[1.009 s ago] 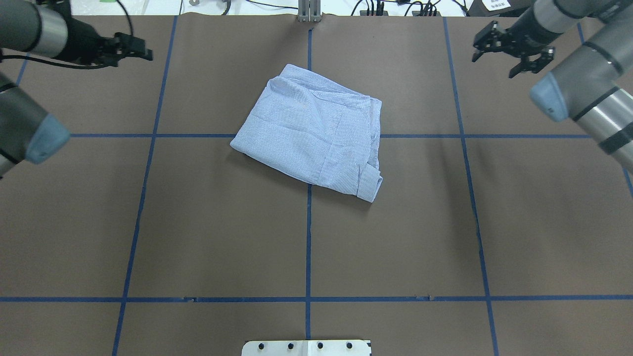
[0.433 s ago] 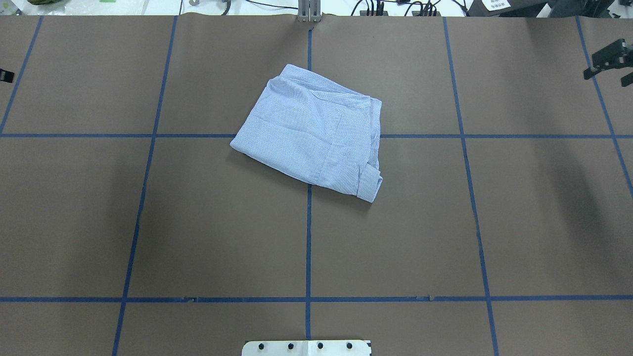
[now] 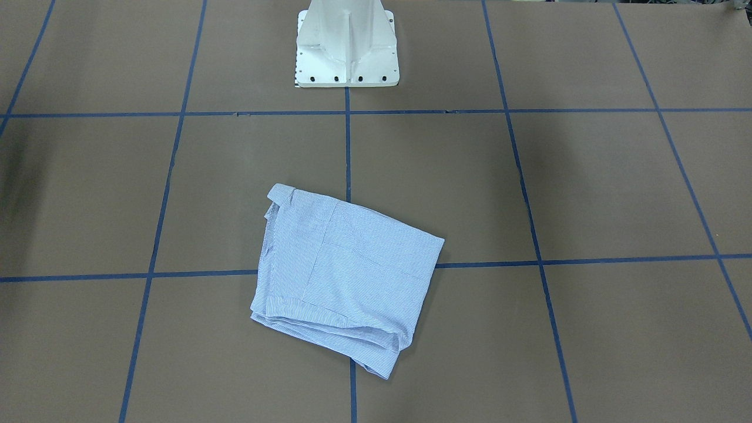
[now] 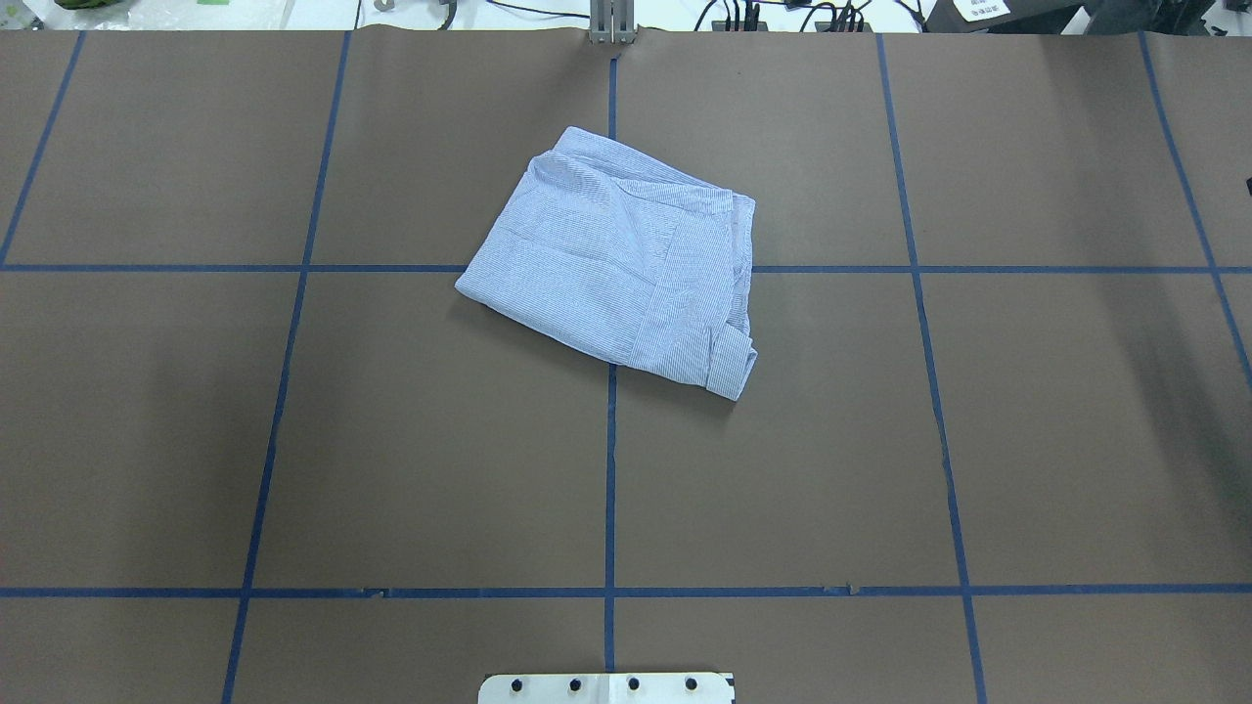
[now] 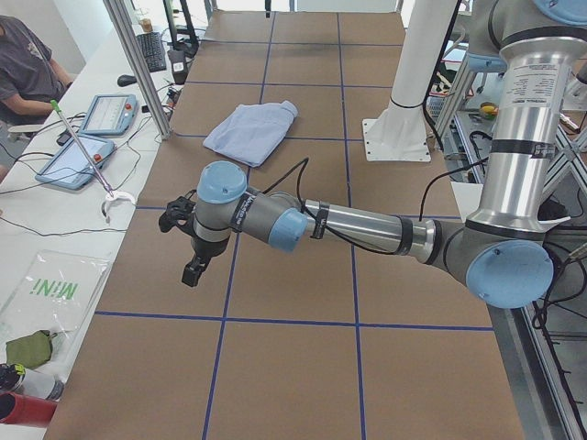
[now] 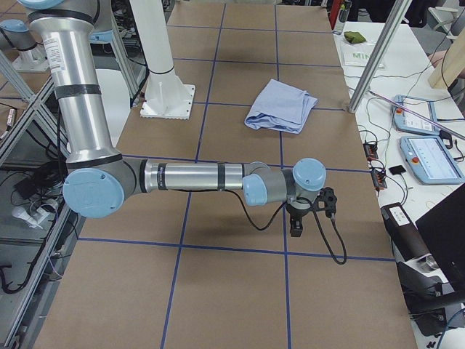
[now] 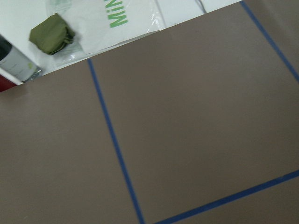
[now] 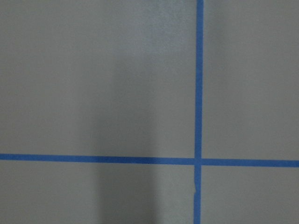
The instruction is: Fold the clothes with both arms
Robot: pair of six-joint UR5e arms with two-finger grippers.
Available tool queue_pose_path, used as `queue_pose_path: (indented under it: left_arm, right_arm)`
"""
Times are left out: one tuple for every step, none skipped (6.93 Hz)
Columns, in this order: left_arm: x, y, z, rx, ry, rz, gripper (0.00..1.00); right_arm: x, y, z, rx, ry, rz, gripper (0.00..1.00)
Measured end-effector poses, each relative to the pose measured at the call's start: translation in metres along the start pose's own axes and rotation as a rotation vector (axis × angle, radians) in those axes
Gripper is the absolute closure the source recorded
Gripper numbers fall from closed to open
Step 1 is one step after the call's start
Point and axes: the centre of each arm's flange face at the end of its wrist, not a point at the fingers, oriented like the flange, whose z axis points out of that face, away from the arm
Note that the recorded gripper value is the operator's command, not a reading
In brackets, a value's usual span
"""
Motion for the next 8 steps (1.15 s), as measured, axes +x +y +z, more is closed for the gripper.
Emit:
queue_pose_path:
  left_arm:
    - [-0.010,0.023,0.006,-0.031,0.002,-0.015,0.01]
    - [-0.015,0.047,0.012,-0.041,0.003,-0.019,0.01]
    - [-0.015,0.057,0.014,-0.031,0.000,-0.014,0.01]
    - [-0.016,0.060,0.015,-0.027,-0.001,-0.013,0.01]
    - [-0.017,0.061,0.016,-0.027,0.000,-0.015,0.01]
    - [-0.018,0.063,0.017,-0.037,0.002,-0.025,0.01]
    - [-0.019,0.067,0.019,-0.055,0.005,-0.040,0.01]
    - [-0.020,0.072,0.020,-0.068,0.008,-0.052,0.01]
  right_arm:
    - [0.010,0.006,-0.004,-0.002,0.009,0.002,0.00]
    - [0.009,0.008,-0.005,-0.003,0.019,-0.005,0.00]
    - [0.006,0.009,-0.005,-0.007,0.030,-0.010,0.00]
    - [0.002,0.012,-0.008,-0.012,0.040,-0.009,0.00]
    - [-0.004,0.016,-0.014,-0.018,0.047,-0.001,0.00]
    - [-0.014,0.026,-0.022,-0.029,0.060,0.003,0.00]
    - [-0.024,0.038,-0.026,-0.040,0.091,-0.003,0.00]
    - [-0.026,0.047,-0.026,-0.047,0.121,-0.007,0.00]
